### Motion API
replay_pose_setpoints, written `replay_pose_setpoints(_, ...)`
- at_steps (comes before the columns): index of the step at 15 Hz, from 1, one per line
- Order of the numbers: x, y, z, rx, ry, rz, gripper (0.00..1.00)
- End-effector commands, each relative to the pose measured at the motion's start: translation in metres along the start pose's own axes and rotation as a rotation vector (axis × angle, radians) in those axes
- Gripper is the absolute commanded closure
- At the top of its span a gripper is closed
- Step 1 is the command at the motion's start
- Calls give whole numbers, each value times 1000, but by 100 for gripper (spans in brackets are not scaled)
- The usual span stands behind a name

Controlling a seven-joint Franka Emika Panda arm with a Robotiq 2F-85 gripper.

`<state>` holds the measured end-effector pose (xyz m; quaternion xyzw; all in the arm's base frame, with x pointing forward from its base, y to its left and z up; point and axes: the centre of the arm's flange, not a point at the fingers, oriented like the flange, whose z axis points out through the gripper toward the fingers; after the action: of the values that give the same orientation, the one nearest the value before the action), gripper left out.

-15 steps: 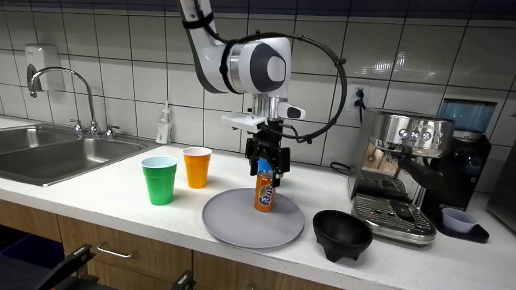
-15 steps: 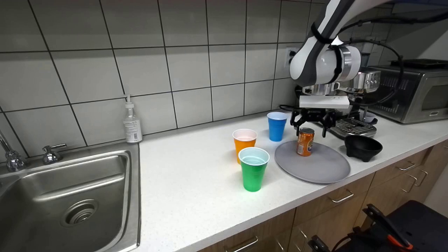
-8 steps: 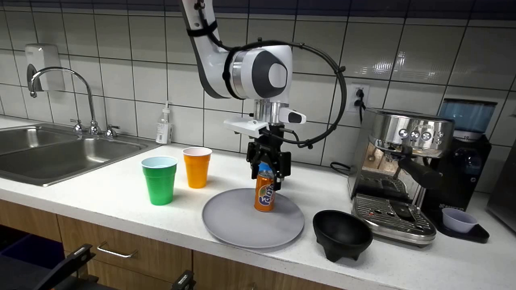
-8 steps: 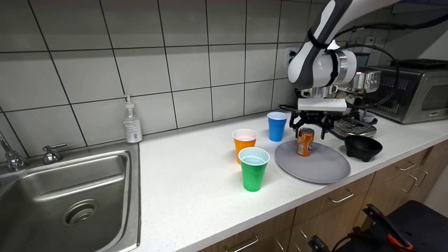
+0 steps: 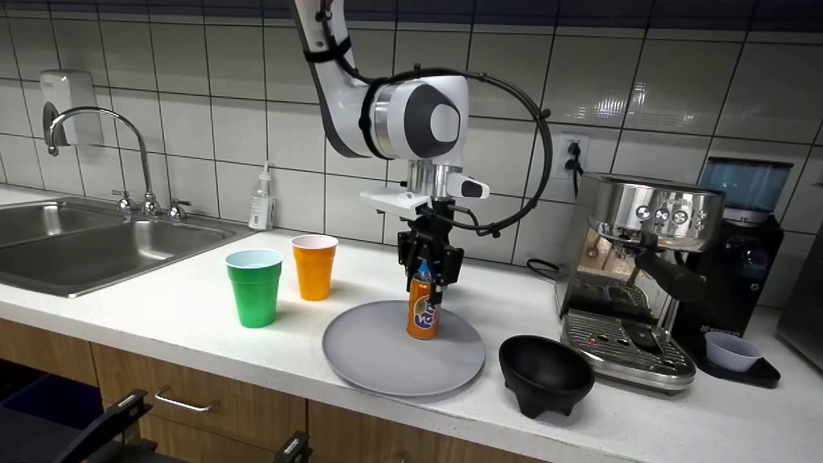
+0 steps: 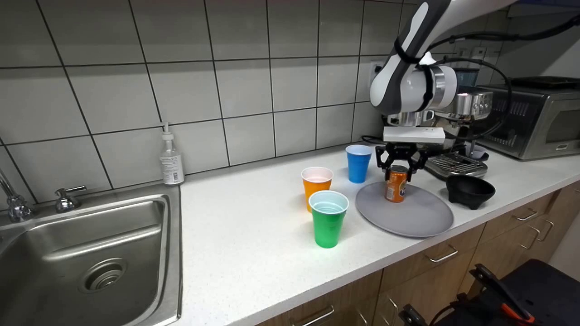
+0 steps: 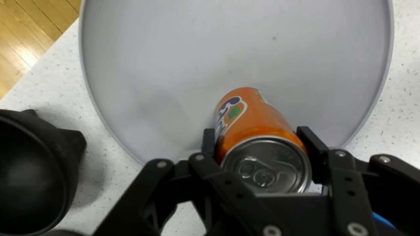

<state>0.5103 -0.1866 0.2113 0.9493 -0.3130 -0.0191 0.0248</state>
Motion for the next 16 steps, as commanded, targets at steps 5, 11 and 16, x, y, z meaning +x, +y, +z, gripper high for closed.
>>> replay_pose_setpoints(5, -2, -2, -18, 23, -24, -20, 62)
replay_pose_setpoints(11, 2, 2, -36, 34, -7, -5, 62)
replay_pose_setpoints(16, 21, 8, -49, 47, 16, 21, 62)
